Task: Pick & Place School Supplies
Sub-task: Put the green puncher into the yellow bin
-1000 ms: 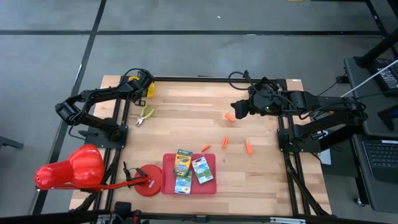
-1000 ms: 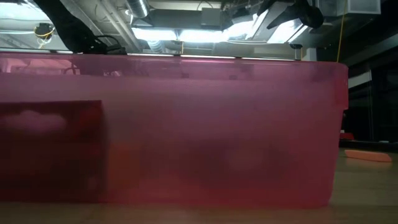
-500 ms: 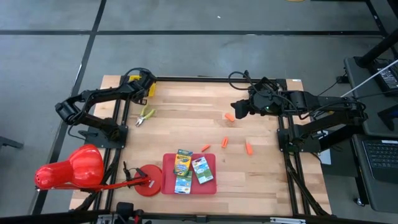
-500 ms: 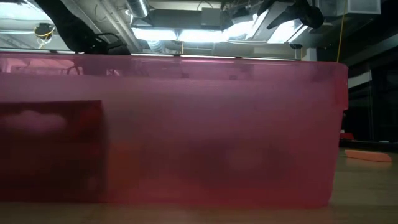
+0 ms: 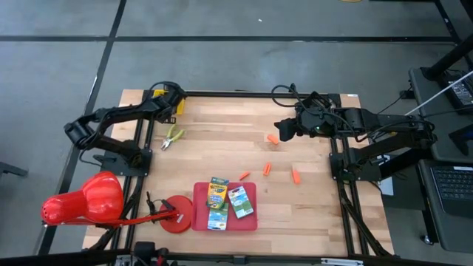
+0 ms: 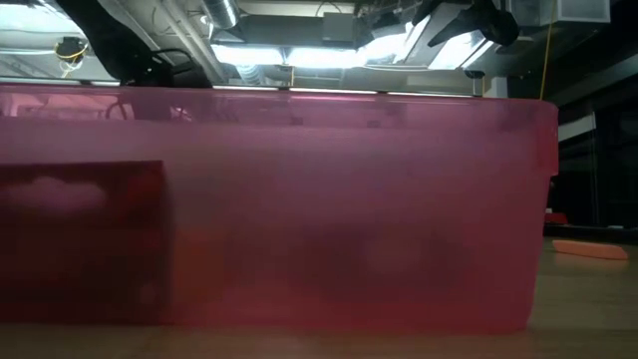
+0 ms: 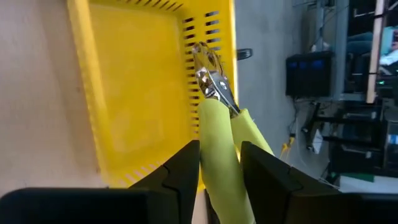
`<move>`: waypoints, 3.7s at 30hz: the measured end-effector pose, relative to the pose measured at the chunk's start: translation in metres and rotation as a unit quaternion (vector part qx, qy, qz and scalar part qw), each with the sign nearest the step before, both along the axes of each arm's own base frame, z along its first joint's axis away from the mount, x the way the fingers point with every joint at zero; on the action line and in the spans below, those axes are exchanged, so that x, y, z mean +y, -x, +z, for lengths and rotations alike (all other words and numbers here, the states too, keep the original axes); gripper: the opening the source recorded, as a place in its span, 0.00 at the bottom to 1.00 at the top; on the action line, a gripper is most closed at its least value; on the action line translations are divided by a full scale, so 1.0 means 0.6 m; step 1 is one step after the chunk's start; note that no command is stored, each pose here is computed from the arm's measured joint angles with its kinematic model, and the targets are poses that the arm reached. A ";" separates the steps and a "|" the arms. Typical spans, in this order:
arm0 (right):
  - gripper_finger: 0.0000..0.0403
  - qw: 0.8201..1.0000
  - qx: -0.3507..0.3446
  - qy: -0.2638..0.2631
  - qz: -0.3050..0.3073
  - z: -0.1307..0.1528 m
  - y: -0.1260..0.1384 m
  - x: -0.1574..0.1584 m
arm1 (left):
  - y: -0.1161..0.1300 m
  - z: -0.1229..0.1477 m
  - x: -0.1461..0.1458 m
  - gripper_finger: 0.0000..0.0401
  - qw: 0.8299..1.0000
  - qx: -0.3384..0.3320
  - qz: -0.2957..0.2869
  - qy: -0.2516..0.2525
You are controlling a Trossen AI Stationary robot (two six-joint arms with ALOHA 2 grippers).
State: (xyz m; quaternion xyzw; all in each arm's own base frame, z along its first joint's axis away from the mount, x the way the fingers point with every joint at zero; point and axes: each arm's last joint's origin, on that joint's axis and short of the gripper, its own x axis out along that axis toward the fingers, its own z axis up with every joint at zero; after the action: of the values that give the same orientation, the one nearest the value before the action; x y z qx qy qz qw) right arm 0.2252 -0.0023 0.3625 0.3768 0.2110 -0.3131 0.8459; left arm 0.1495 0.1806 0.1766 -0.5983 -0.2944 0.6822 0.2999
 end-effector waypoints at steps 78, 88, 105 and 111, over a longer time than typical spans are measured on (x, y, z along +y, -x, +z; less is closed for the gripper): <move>0.48 0.998 0.014 0.009 0.056 -0.001 -0.001 0.010 | -0.050 -0.022 -0.084 0.33 0.415 0.453 -0.761 0.208; 0.48 0.998 0.014 0.009 0.056 -0.001 -0.001 0.010 | -0.051 -0.042 -0.076 0.35 0.440 0.428 -0.751 0.243; 0.48 0.998 0.015 0.014 0.061 0.000 -0.001 0.010 | -0.081 -0.055 -0.065 0.09 0.509 0.349 -0.755 0.222; 0.48 0.998 0.017 0.016 0.062 -0.001 -0.001 0.010 | -0.104 0.033 -0.047 0.09 0.588 0.294 -0.751 0.063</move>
State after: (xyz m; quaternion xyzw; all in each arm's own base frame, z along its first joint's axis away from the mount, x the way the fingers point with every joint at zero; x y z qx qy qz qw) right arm 0.2257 0.0038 0.3622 0.3442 0.2431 -0.2693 0.8660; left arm 0.2120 0.1525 0.1962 -0.3916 0.4070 0.3702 0.7375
